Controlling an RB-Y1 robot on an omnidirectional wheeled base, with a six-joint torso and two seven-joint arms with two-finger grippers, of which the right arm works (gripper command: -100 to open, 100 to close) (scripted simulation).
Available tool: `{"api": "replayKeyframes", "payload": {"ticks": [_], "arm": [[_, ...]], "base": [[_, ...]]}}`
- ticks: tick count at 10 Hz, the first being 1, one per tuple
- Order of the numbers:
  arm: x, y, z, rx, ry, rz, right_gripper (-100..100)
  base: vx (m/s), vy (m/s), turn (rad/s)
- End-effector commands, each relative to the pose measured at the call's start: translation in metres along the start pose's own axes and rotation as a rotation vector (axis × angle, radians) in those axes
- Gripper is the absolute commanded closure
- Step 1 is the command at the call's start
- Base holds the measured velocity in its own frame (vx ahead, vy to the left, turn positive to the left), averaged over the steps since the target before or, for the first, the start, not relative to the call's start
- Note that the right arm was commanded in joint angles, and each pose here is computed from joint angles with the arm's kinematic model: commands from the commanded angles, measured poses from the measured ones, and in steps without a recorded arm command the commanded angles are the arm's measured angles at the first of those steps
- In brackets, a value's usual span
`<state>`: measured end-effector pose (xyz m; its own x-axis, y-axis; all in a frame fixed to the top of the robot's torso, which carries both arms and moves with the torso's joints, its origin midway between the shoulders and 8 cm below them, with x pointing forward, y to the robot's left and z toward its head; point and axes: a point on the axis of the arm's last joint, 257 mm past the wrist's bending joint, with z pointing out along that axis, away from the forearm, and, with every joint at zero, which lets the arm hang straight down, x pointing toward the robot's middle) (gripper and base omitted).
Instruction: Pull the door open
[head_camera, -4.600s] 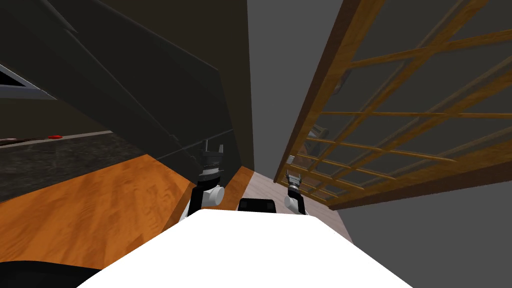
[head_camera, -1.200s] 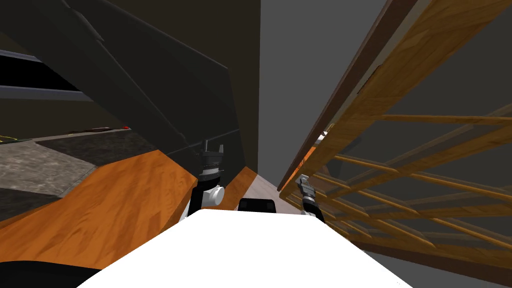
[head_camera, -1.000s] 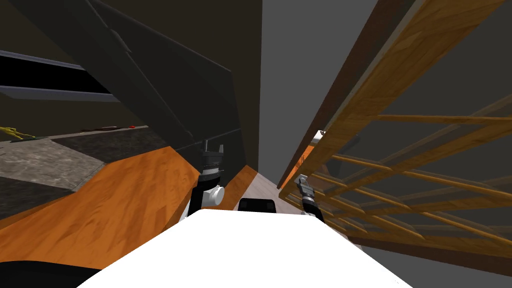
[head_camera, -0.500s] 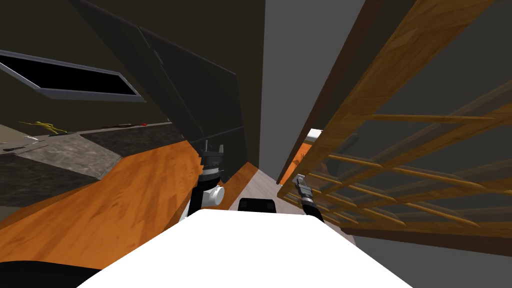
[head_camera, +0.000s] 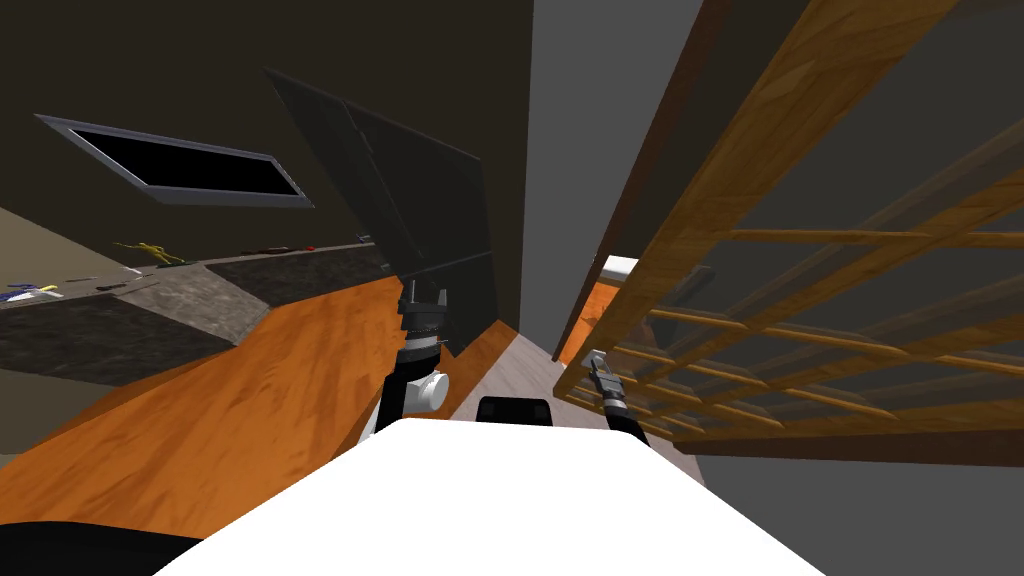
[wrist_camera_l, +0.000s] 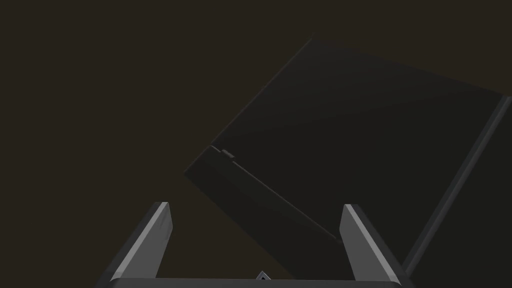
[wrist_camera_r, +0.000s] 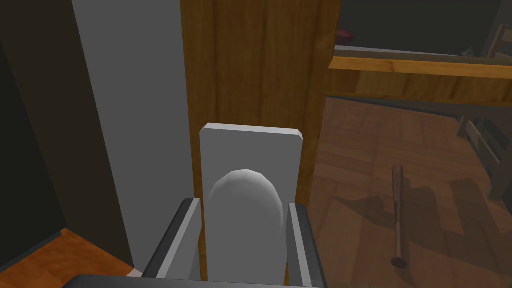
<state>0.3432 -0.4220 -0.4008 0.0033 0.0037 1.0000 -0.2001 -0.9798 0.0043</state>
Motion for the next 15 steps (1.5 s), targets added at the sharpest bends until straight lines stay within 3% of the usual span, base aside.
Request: {"api": "replayKeyframes", "payload": {"ticks": [1,5,6,7,10,13,14,15], "arm": [[0.001,-0.004,-0.0068,0.028,0.003,0.002,100],[0.001,-0.011,-0.0233,0.099,0.003,0.004,100],[0.004,-0.009,-0.0188,0.086,0.007,0.0,100],[0.0,-0.01,-0.0273,0.107,0.0,0.001,100],[0.001,-0.01,-0.0378,0.144,0.002,0.002,100],[0.001,-0.01,-0.047,0.176,0.003,0.004,100],[0.001,-0.01,-0.0438,0.168,0.003,0.001,100],[0.0,-0.009,-0.0488,0.179,0.001,0.002,100]], "base": [[-0.205,-0.053,0.121],[-0.267,-0.024,0.096],[-0.128,-0.004,0.014],[-0.164,-0.034,0.122],[-0.242,-0.058,0.169],[-0.218,-0.04,0.112],[-0.1,-0.008,0.027],[-0.152,-0.019,0.174]]}}
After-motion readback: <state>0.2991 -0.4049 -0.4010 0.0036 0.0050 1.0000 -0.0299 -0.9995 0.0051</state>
